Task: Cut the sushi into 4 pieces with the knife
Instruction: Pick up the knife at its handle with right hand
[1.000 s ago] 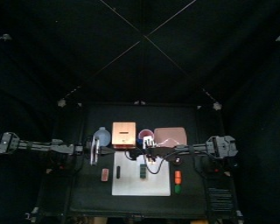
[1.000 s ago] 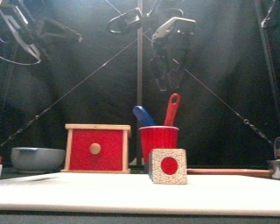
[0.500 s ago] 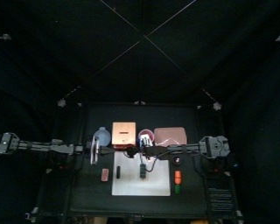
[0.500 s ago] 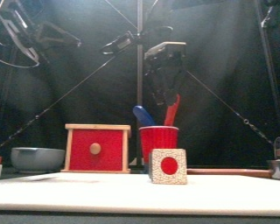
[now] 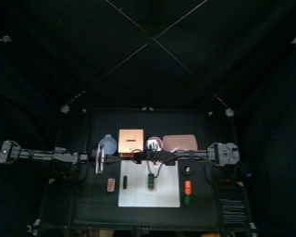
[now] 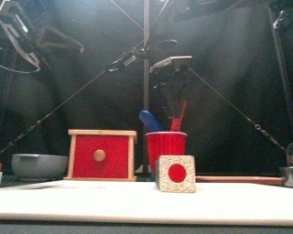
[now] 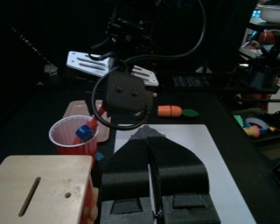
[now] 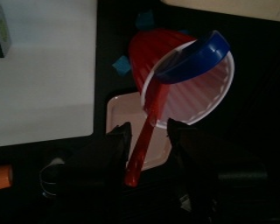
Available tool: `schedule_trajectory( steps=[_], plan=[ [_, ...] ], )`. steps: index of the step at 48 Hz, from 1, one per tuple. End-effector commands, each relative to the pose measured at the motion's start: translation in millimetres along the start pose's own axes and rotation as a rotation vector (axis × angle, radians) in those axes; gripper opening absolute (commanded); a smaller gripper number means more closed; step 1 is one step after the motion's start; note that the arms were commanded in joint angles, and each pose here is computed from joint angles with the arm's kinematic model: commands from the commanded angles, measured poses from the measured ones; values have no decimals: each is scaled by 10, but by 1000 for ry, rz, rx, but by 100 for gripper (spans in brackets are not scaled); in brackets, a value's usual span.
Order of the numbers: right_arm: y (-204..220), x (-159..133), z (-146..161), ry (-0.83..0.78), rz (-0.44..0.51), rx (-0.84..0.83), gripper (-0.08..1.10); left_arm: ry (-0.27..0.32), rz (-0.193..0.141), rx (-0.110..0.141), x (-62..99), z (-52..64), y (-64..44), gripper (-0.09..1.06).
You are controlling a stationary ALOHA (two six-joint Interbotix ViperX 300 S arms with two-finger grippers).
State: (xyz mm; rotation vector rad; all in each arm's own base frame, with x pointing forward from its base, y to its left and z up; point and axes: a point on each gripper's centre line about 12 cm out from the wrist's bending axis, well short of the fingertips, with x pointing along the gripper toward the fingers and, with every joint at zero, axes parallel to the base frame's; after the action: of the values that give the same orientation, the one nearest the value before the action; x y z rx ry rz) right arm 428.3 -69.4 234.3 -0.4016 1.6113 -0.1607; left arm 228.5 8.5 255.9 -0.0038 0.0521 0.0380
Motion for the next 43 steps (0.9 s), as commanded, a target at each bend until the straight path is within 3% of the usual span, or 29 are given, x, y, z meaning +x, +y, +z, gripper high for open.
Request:
schedule_trajectory(
  steps=[1,15,43],
  plan=[
    [-110,-138,-23,-38,1,28,77,-18,6,1,14,50,14,0],
    [-161,-82,-61,-23,15,40,72,-18,14,1,10,48,32,0],
    [-301,-60,-62,-27,42,24,22,-22,18,1,9,57,42,0]
  ],
)
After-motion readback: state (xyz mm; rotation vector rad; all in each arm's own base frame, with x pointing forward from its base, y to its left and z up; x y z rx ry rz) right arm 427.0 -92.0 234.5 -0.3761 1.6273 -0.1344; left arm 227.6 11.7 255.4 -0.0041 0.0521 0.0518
